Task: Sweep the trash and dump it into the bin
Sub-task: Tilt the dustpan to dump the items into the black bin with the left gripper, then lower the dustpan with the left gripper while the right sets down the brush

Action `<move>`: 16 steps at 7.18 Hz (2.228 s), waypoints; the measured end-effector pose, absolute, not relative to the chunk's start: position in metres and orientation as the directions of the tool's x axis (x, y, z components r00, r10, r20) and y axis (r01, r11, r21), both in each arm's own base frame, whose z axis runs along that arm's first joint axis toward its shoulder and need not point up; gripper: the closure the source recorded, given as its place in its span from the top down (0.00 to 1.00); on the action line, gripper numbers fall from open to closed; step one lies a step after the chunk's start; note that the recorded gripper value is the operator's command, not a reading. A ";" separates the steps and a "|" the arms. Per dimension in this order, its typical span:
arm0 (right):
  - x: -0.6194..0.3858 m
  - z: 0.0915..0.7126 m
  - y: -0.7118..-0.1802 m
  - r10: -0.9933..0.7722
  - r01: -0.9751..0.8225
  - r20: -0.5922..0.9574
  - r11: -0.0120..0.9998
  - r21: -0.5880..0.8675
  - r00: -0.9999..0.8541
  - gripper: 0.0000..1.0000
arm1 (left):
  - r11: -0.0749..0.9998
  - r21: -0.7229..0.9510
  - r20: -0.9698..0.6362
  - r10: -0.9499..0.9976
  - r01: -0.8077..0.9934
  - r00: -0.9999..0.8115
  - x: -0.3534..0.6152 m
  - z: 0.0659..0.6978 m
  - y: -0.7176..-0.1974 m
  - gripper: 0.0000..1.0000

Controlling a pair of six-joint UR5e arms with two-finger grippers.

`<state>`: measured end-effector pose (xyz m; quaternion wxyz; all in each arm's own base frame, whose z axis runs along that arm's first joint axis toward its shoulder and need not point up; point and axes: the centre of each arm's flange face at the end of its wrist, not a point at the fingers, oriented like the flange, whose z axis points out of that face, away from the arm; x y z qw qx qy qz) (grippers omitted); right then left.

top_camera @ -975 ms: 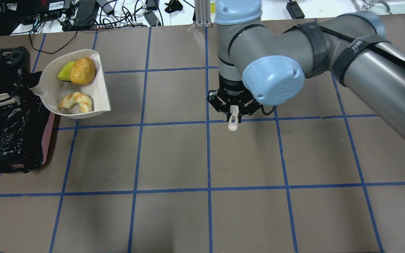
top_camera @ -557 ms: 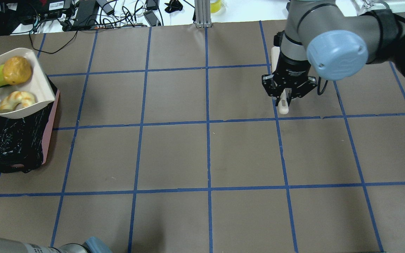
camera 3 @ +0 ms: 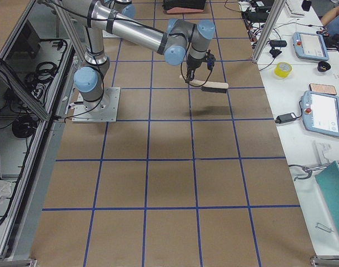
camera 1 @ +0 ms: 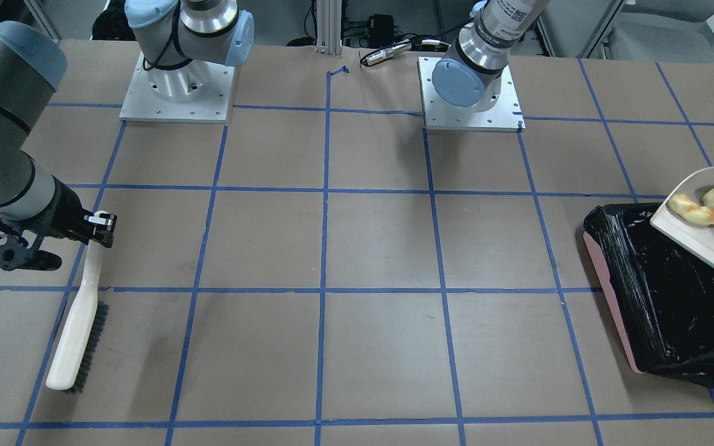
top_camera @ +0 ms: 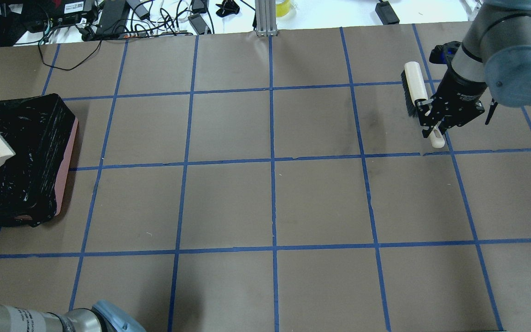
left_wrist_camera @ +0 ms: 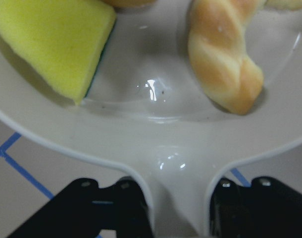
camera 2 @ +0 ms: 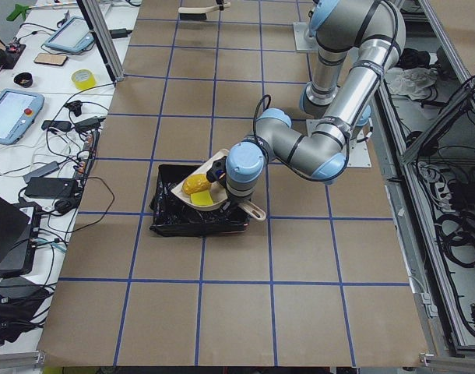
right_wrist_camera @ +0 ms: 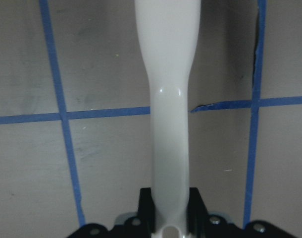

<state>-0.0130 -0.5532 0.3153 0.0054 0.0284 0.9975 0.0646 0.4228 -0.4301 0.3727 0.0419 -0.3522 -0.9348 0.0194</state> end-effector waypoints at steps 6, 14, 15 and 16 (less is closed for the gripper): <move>-0.070 0.265 -0.566 -0.006 -0.003 0.028 0.995 0.098 -1.000 0.00 | 0.379 0.676 0.011 0.852 0.632 -0.523 0.369 0.426 -0.493 0.00; -0.073 0.252 -0.569 -0.010 -0.006 0.026 0.993 0.119 -1.000 0.32 | 0.355 0.370 -0.170 0.935 0.859 -0.313 0.295 0.439 -0.543 0.00; -0.073 0.252 -0.568 -0.010 -0.007 0.025 0.993 0.120 -1.000 0.33 | 0.306 0.297 -0.175 0.949 0.904 -0.264 0.263 0.432 -0.560 0.00; -0.073 0.251 -0.569 -0.009 -0.005 0.025 0.993 0.121 -1.000 0.34 | 0.237 0.237 -0.165 0.966 0.942 -0.201 0.217 0.423 -0.580 0.00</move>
